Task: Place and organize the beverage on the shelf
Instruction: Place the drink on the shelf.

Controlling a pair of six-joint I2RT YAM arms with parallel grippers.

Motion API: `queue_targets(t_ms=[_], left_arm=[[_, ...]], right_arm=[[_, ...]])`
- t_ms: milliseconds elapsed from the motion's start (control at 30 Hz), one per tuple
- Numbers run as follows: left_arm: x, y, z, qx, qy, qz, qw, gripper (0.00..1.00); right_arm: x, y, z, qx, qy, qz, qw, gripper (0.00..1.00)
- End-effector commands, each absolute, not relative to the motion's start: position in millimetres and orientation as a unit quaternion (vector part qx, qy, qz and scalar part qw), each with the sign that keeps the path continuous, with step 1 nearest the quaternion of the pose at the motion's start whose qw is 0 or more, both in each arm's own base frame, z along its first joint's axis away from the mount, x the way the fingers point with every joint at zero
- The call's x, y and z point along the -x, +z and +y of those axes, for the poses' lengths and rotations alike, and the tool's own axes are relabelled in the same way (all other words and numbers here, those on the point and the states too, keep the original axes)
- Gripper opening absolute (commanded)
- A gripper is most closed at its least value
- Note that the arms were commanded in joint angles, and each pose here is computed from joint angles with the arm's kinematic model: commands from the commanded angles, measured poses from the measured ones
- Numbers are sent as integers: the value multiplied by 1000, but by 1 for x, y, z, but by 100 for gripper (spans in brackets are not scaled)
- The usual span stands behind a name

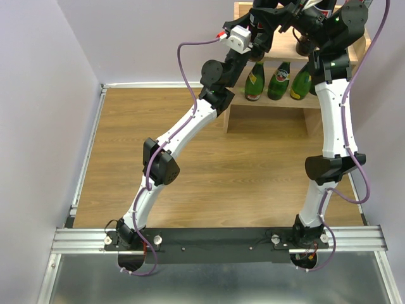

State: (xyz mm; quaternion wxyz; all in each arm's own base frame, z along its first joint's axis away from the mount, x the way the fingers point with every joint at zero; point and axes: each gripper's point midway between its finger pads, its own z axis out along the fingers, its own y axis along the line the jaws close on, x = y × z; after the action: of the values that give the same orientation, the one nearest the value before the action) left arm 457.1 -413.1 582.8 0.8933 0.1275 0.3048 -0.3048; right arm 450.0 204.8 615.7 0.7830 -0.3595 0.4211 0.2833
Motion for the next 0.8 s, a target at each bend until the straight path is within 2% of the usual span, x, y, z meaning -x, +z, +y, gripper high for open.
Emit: queue_targets(t_ms=[0,300,633,767], left_arm=[[-422,622,-399,-105,-328,246,906,72],[-419,623,-400,-107,-326,247,906,78],[-419,621,-403,-108,-326,250,905,78],[-416,624,-401,-111,-323,250,906,78]], right_arm=[[-519,598,157,298,159,454,825,16],[-518,598,156,295,160,455,825,15],[-521,592,156,292,163,464,820,15],[-526,591,152,276,159,471,822,18]])
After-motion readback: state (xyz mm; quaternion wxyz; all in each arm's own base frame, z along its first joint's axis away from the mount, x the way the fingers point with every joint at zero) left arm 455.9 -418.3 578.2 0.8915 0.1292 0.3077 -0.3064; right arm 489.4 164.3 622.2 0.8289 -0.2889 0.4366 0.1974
